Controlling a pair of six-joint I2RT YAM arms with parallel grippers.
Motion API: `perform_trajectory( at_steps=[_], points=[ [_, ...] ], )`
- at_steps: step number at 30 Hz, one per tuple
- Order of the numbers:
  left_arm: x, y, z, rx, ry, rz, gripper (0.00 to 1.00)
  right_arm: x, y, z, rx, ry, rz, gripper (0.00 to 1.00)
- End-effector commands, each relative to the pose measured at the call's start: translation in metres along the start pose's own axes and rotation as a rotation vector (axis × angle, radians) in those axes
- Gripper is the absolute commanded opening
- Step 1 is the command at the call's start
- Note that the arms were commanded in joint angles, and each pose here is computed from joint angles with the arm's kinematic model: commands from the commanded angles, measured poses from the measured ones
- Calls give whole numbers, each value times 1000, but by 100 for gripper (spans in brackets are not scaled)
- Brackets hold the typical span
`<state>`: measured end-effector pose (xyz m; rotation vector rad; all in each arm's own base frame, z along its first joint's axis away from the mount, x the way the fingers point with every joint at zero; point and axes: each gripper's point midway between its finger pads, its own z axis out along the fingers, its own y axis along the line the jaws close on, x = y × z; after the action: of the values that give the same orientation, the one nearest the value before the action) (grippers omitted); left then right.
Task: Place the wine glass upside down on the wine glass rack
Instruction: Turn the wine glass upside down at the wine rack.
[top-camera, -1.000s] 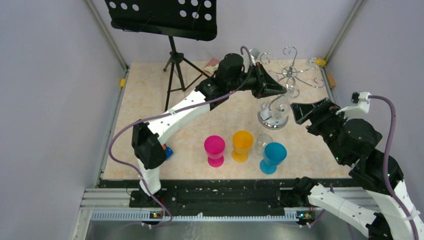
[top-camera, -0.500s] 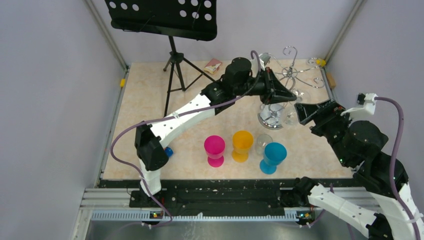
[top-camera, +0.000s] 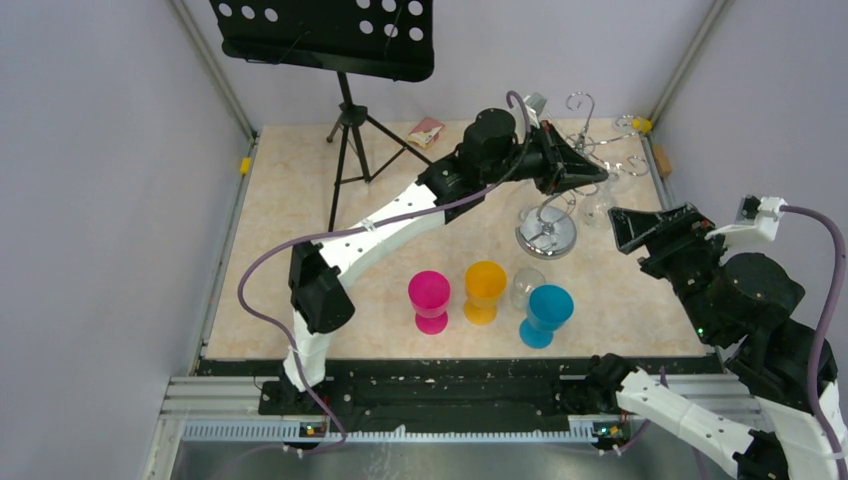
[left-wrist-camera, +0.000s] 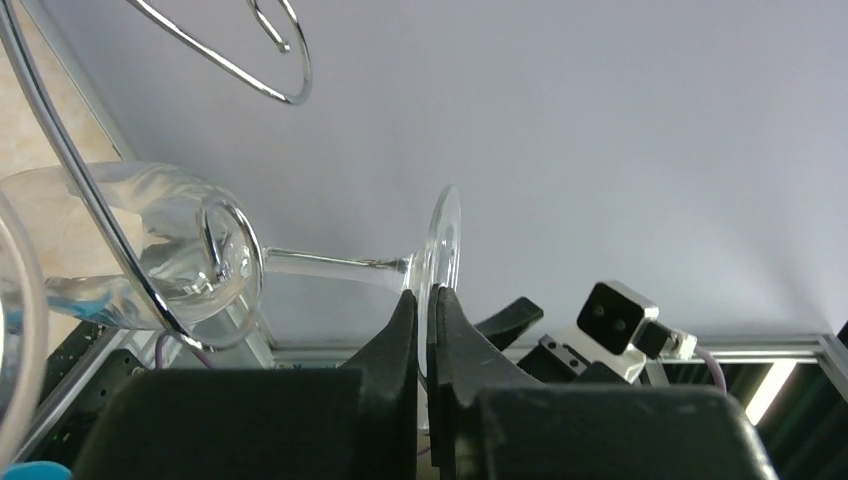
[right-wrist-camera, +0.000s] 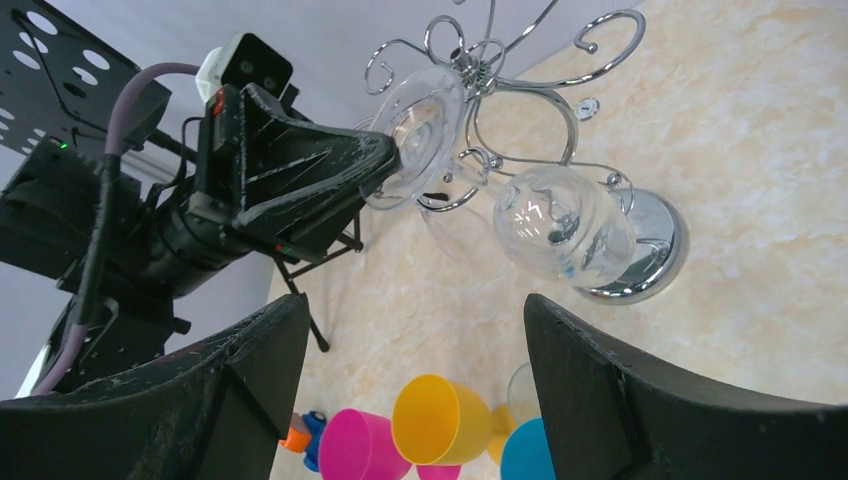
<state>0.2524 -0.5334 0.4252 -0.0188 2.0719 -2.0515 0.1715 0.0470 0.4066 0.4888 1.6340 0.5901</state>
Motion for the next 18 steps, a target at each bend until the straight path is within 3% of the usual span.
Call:
perform_trajectory(
  at_steps=[1, 18],
  points=[
    [-14, -41, 4, 116, -57, 33, 0, -17, 0, -7, -6, -49, 11, 80],
    [-64, -13, 0, 29, -218, 23, 0, -6, 9, 2, -28, -14, -15, 81]
  ],
)
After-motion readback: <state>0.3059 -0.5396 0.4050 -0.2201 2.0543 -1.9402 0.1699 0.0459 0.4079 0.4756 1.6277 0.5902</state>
